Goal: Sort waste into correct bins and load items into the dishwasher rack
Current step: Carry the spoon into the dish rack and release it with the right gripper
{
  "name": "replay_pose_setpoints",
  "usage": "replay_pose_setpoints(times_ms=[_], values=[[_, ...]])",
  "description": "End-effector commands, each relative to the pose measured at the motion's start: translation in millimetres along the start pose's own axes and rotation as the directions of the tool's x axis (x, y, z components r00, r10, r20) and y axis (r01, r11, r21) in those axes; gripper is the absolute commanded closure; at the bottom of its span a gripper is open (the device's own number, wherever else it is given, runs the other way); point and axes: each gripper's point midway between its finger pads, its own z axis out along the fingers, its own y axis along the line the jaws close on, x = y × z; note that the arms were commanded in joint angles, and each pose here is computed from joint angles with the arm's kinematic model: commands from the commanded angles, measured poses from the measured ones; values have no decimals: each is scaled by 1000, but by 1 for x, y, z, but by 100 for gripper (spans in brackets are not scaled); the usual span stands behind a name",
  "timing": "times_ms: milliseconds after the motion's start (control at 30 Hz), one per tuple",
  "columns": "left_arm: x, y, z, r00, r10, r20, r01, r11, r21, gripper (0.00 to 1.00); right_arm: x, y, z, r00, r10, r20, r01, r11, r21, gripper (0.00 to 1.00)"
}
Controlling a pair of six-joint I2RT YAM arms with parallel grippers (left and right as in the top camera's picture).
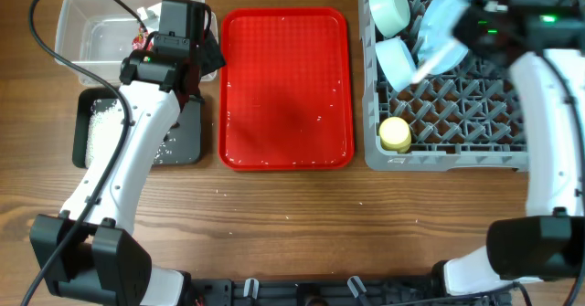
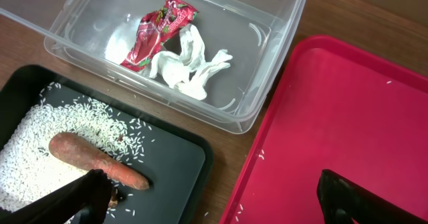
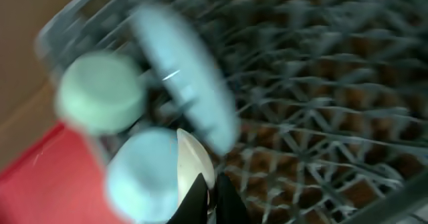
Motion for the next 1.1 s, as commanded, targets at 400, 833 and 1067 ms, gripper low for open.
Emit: replay_pose_setpoints(times_ms=[400,833,1067], values=[[-6,3,-3,1000,9,19,-9,1000,-10,0,46,-55,51,963,186,-197,-176,982,67,83],[-6,3,-3,1000,9,19,-9,1000,-10,0,55,-3,-105,948,-315,-43,270,871,-410,24],[-6,3,-3,1000,9,19,-9,1000,-10,0,82,-28,-199,958,-264,112,286,861,-421,0]])
